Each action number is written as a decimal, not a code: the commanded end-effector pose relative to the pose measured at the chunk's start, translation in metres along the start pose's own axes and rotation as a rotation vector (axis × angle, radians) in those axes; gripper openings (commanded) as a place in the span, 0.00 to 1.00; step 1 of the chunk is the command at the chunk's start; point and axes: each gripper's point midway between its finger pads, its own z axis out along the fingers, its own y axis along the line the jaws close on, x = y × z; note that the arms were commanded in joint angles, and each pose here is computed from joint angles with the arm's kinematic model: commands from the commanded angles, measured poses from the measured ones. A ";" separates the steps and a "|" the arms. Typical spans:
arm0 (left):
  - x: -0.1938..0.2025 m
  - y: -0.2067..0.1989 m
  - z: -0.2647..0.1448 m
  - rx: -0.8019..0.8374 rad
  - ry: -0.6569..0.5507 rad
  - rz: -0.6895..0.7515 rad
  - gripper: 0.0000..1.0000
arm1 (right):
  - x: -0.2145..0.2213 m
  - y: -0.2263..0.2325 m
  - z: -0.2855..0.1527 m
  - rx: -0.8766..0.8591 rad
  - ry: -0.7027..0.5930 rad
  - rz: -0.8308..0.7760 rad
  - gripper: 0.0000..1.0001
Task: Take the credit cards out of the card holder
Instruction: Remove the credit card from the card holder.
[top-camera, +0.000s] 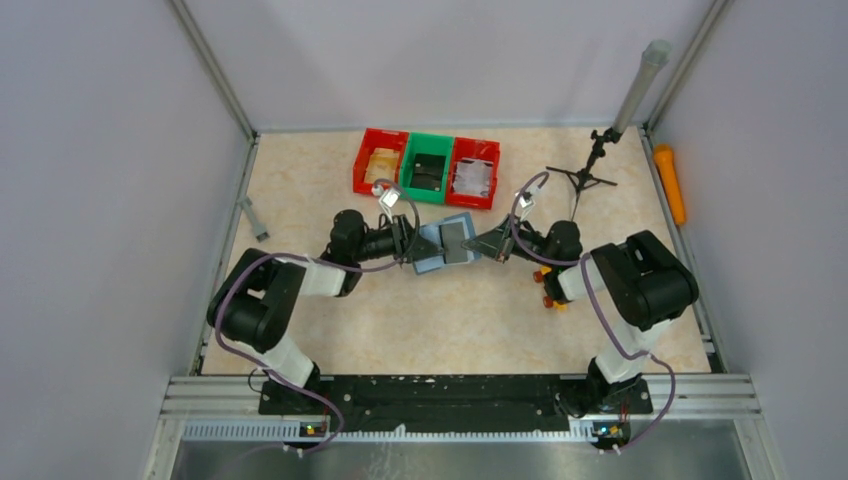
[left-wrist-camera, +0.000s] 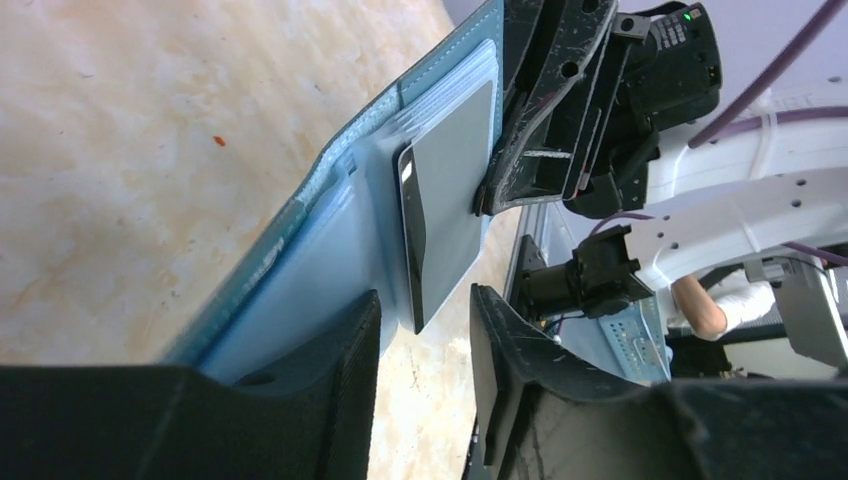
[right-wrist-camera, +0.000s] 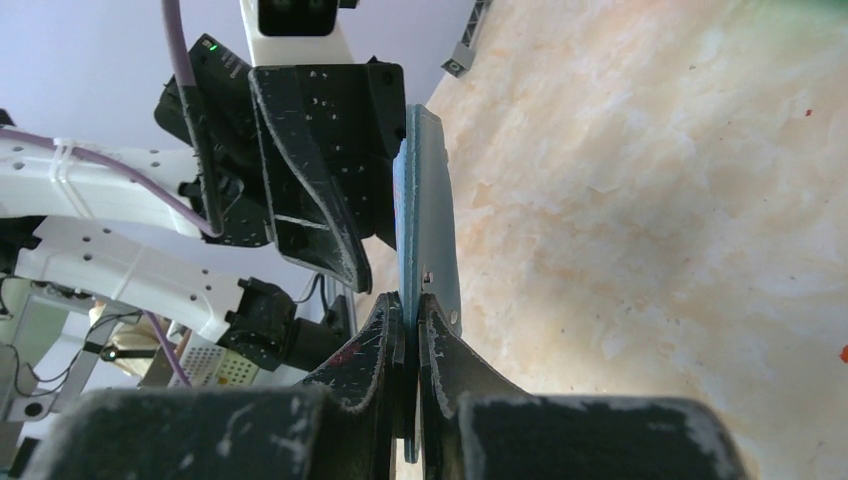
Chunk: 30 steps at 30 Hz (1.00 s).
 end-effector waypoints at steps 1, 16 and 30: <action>-0.017 -0.028 0.005 0.139 -0.020 0.042 0.38 | -0.005 0.025 0.002 -0.115 -0.005 -0.069 0.00; -0.021 -0.049 -0.001 0.244 -0.033 0.062 0.12 | 0.004 0.043 0.007 -0.205 0.033 -0.083 0.00; -0.025 -0.035 -0.004 0.185 -0.042 0.041 0.00 | -0.001 0.036 0.004 -0.169 0.008 -0.077 0.00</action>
